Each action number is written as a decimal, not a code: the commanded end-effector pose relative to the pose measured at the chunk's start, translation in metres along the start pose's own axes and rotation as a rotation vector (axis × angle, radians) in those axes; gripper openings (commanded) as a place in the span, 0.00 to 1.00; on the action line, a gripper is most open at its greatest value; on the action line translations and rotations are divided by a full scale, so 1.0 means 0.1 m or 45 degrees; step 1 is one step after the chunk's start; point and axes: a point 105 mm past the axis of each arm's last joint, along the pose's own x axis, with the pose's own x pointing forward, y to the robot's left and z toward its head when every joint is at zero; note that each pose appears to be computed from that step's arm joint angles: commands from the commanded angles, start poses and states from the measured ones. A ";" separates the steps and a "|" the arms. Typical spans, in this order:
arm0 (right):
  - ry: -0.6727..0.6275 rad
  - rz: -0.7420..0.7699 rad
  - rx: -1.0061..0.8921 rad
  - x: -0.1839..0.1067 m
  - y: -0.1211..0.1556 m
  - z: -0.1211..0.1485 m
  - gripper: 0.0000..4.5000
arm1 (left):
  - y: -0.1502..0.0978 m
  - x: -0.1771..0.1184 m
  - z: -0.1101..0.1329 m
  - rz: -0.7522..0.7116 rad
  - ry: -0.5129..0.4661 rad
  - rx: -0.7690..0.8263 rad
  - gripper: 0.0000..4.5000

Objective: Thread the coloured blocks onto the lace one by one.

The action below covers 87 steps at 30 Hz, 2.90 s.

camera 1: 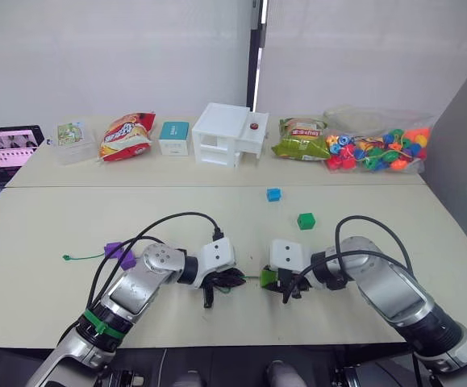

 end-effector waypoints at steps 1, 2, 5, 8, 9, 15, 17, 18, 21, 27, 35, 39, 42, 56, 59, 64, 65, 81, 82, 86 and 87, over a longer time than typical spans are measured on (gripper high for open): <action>0.017 0.033 0.030 0.03 0.08 -0.05 0.30 | 0.01 0.01 0.07 -0.001 -0.018 0.040 0.01; 0.015 0.034 0.031 0.04 0.09 -0.05 0.30 | 0.01 0.01 0.08 0.000 -0.020 0.045 0.01; 0.013 0.036 0.030 0.05 0.09 -0.06 0.30 | 0.01 0.04 0.14 -0.005 -0.036 0.060 0.01; 0.010 0.039 0.031 0.06 0.09 -0.06 0.30 | -0.02 0.08 0.18 -0.025 -0.048 0.073 0.01; 0.009 0.039 0.031 0.06 0.09 -0.06 0.30 | -0.03 0.09 0.18 -0.028 -0.049 0.075 0.01; -0.005 0.054 0.019 0.09 0.10 -0.02 0.30 | -0.03 0.20 0.25 -0.032 -0.061 0.096 0.01; -0.007 0.056 0.017 0.09 0.10 -0.02 0.30 | -0.01 0.23 0.28 -0.032 -0.066 0.109 0.01; -0.008 0.059 0.017 0.09 0.11 -0.01 0.30 | -0.01 0.25 0.31 -0.034 -0.073 0.113 0.01; -0.010 0.062 0.016 0.10 0.11 -0.01 0.30 | -0.02 0.28 0.36 -0.037 -0.086 0.117 0.01; -0.012 0.061 0.013 0.10 0.10 -0.01 0.30 | -0.04 0.23 0.37 -0.038 -0.112 0.054 0.06; -0.006 0.039 0.016 0.10 0.08 -0.03 0.30 | -0.08 0.06 0.40 -0.067 -0.132 0.037 0.64; -0.003 0.018 0.026 0.09 0.06 -0.05 0.30 | -0.05 -0.04 0.37 -0.050 -0.109 0.040 0.78; -0.015 -0.006 0.037 0.06 0.05 -0.04 0.30 | -0.04 -0.11 0.35 -0.039 -0.095 0.045 0.78; -0.112 -0.101 0.044 -0.35 0.06 0.10 1.00 | -0.11 0.01 0.52 -0.095 -0.102 0.124 0.79; -0.102 -0.116 0.073 -0.42 0.07 0.03 1.00 | -0.11 0.10 0.49 -0.121 -0.060 0.161 0.79; -0.066 -0.135 0.118 -0.47 0.08 -0.11 1.00 | -0.11 0.27 0.44 -0.150 -0.004 0.197 0.79; -0.063 -0.137 0.124 -0.48 0.09 -0.13 1.00 | -0.11 0.30 0.43 -0.153 0.009 0.207 0.79; -0.066 -0.152 0.168 -0.37 0.09 -0.24 1.00 | -0.15 0.47 0.24 -0.200 0.079 0.215 0.29; -0.067 -0.153 0.167 -0.36 0.08 -0.25 1.00 | -0.15 0.46 0.24 -0.198 0.079 0.215 0.29; -0.073 -0.139 0.165 -0.30 0.08 -0.28 1.00 | -0.14 0.45 0.24 -0.195 0.083 0.217 0.29; -0.074 -0.136 0.165 -0.29 0.08 -0.29 1.00 | -0.14 0.44 0.24 -0.195 0.084 0.217 0.29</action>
